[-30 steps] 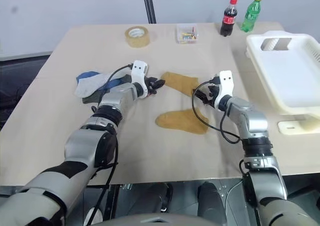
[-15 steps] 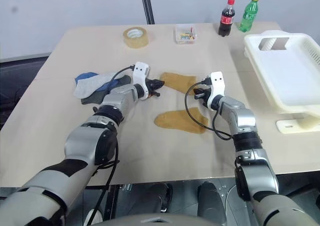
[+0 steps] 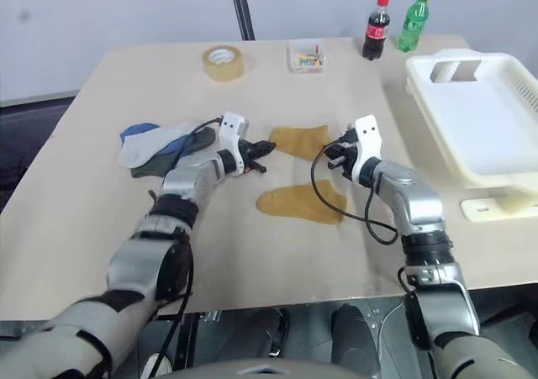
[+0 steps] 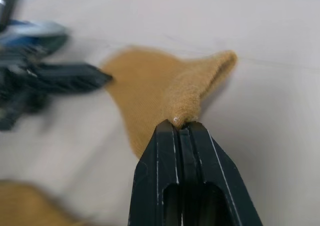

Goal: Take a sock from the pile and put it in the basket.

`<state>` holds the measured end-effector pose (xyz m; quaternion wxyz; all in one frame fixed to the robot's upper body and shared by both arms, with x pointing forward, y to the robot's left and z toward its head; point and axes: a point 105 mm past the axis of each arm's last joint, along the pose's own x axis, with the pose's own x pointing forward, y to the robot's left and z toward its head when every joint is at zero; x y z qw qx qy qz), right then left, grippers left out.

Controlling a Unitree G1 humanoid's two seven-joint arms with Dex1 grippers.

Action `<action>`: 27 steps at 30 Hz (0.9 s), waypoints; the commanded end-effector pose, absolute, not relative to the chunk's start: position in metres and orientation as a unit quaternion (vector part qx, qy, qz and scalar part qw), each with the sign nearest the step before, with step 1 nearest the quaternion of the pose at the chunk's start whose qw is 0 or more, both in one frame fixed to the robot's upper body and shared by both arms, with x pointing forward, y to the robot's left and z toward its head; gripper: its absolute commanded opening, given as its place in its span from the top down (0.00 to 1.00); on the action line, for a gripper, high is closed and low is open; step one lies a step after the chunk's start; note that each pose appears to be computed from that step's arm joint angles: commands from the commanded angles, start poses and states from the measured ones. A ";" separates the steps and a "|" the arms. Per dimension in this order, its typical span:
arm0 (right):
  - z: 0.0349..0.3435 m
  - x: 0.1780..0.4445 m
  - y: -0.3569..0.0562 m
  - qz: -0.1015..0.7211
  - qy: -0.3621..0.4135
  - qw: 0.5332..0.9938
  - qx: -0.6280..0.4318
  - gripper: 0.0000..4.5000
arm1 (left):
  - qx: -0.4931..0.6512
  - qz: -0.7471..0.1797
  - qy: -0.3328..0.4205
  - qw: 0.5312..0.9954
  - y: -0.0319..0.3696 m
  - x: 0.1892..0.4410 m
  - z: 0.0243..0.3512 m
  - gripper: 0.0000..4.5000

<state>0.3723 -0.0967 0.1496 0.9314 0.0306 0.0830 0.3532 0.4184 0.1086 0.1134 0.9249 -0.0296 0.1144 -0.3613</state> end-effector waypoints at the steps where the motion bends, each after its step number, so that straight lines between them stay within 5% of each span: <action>1: 0.174 0.343 -0.105 0.382 0.070 0.921 0.024 1.00 | -0.057 -0.427 0.062 0.901 0.085 0.371 0.160 0.99; 4: 0.173 0.321 -0.118 0.389 0.101 0.916 0.009 1.00 | -0.055 -0.456 0.065 0.886 0.076 0.321 0.170 0.99; 12: 0.162 0.293 -0.135 0.373 0.164 0.913 0.009 1.00 | -0.074 -0.412 0.115 0.901 0.091 0.267 0.158 0.99; 24: 0.116 0.284 -0.134 0.364 0.242 0.899 0.004 1.00 | -0.076 -0.343 0.223 0.910 0.092 0.258 0.101 0.99; 27: 0.110 0.281 -0.140 0.359 0.252 0.899 -0.009 0.81 | -0.074 -0.333 0.219 0.914 0.092 0.264 0.095 1.00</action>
